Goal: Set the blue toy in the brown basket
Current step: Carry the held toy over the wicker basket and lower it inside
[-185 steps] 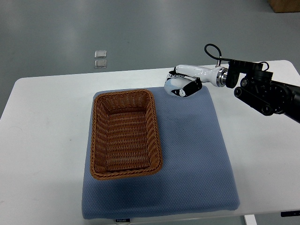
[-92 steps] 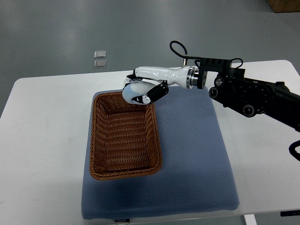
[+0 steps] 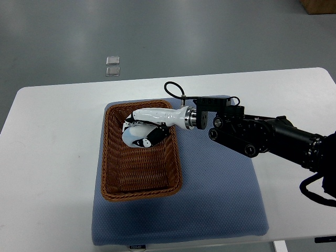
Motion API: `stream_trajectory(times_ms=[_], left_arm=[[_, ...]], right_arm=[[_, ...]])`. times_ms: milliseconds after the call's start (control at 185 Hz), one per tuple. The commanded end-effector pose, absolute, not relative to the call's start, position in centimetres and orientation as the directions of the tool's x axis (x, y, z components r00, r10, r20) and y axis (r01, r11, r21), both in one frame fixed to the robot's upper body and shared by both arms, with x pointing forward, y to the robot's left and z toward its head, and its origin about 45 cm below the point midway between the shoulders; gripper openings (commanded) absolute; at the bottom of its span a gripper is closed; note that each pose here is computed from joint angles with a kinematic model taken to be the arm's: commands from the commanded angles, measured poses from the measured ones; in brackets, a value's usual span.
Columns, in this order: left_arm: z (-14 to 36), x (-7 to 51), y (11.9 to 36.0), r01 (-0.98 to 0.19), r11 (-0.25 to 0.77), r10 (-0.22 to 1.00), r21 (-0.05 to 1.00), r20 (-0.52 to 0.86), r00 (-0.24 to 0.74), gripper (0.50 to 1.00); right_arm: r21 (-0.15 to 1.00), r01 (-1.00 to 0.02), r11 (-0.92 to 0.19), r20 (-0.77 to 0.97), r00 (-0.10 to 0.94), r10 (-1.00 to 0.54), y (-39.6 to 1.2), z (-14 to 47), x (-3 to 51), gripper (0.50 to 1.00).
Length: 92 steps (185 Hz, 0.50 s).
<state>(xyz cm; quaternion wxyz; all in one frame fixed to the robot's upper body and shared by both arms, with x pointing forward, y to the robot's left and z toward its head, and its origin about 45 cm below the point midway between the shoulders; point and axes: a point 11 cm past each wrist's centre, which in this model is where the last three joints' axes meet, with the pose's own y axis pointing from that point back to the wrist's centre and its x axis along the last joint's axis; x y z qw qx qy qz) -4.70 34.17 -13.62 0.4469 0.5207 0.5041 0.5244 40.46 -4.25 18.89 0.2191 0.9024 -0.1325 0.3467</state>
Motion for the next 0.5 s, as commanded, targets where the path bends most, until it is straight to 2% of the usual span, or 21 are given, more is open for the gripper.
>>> stream_trajectory(times_ms=[0,16,22,27,32,38,43,49,54,59,65,70,76,81,92,103,114,168,211,281,492], left_arm=[[-13.6,-4.7,34.2,0.056,-0.092,0.994,0.994,0.096,-0.057,1.000],[-13.6,-4.7,34.2,0.056,-0.092,0.994,0.994,0.096,-0.057,1.000],[-13.6,-4.7,34.2,0.056,-0.092,0.994,0.994,0.096,-0.057,1.000],[-13.6,-4.7,34.2,0.056,-0.092,0.994,0.994,0.096,-0.057,1.000],[-13.6,-4.7,34.2,0.056,-0.092,0.994,0.994,0.096,-0.057,1.000],[-13.6,-4.7,34.2,0.056,-0.092,0.994,0.994,0.096,-0.057,1.000],[-13.6,-4.7,34.2,0.056,-0.092,0.994,0.994,0.096,-0.057,1.000],[-13.6,-4.7,34.2,0.056,-0.092,0.994,0.994,0.096,-0.057,1.000],[-13.6,-4.7,34.2,0.056,-0.092,0.994,0.994,0.096,-0.059,1.000],[-13.6,-4.7,34.2,0.056,-0.092,0.994,0.994,0.096,-0.059,1.000],[-13.6,-4.7,34.2,0.056,-0.092,0.994,0.994,0.096,-0.059,1.000],[-13.6,-4.7,34.2,0.056,-0.092,0.994,0.994,0.096,-0.059,1.000],[-13.6,-4.7,34.2,0.056,-0.092,0.994,0.994,0.096,-0.059,1.000],[-13.6,-4.7,34.2,0.056,-0.092,0.994,0.994,0.096,-0.059,1.000],[-13.6,-4.7,34.2,0.056,-0.092,0.994,0.994,0.096,-0.057,1.000],[-13.6,-4.7,34.2,0.056,-0.092,0.994,0.994,0.096,-0.057,1.000],[-13.6,-4.7,34.2,0.056,-0.092,0.994,0.994,0.096,-0.059,1.000],[-13.6,-4.7,34.2,0.056,-0.092,0.994,0.994,0.096,-0.057,1.000],[-13.6,-4.7,34.2,0.056,-0.092,0.994,0.994,0.096,-0.057,1.000],[-13.6,-4.7,34.2,0.056,-0.092,0.994,0.994,0.096,-0.057,1.000],[-13.6,-4.7,34.2,0.056,-0.092,0.994,0.994,0.096,-0.057,1.000]], right_arm=[[0.318,-0.414,-0.853,0.677,0.729,-0.101,-4.9,18.2,40.7,0.500],[0.318,-0.416,-0.852,0.676,0.730,-0.104,-4.9,18.2,40.7,0.507],[0.316,-0.417,-0.852,0.672,0.732,-0.108,-4.9,18.2,40.7,0.541],[0.316,-0.417,-0.852,0.672,0.732,-0.108,-4.9,18.2,40.7,0.541],[0.316,-0.417,-0.852,0.672,0.733,-0.110,-4.9,18.2,40.7,0.578],[0.316,-0.417,-0.852,0.672,0.733,-0.110,-4.9,18.2,40.7,0.578],[0.313,-0.416,-0.854,0.670,0.734,-0.112,-4.9,18.2,40.6,0.612],[0.313,-0.416,-0.854,0.670,0.734,-0.112,-4.9,18.2,40.6,0.613],[0.311,-0.419,-0.853,0.669,0.734,-0.117,-4.9,18.2,40.7,0.643],[0.311,-0.419,-0.853,0.669,0.734,-0.117,-4.9,18.2,40.7,0.643],[0.309,-0.421,-0.853,0.667,0.735,-0.121,-4.9,18.2,40.7,0.670],[0.309,-0.421,-0.853,0.667,0.735,-0.121,-4.9,18.2,40.7,0.670],[0.307,-0.422,-0.853,0.666,0.736,-0.124,-4.9,18.2,40.7,0.700],[0.307,-0.422,-0.853,0.666,0.736,-0.125,-4.9,18.2,40.7,0.701],[0.304,-0.424,-0.853,0.663,0.737,-0.130,-5.0,18.1,40.6,0.756],[0.304,-0.424,-0.853,0.663,0.737,-0.130,-5.0,18.1,40.6,0.756],[0.305,-0.425,-0.852,0.661,0.739,-0.132,-5.0,18.0,40.6,0.803],[0.296,-0.432,-0.852,0.662,0.736,-0.143,-5.0,18.2,40.7,0.874],[0.287,-0.438,-0.852,0.661,0.734,-0.156,-5.0,18.3,40.8,0.903],[0.275,-0.442,-0.854,0.652,0.738,-0.172,-4.9,18.6,40.9,0.913],[0.243,-0.441,-0.864,0.547,0.798,-0.254,-4.3,21.0,42.0,0.911]])
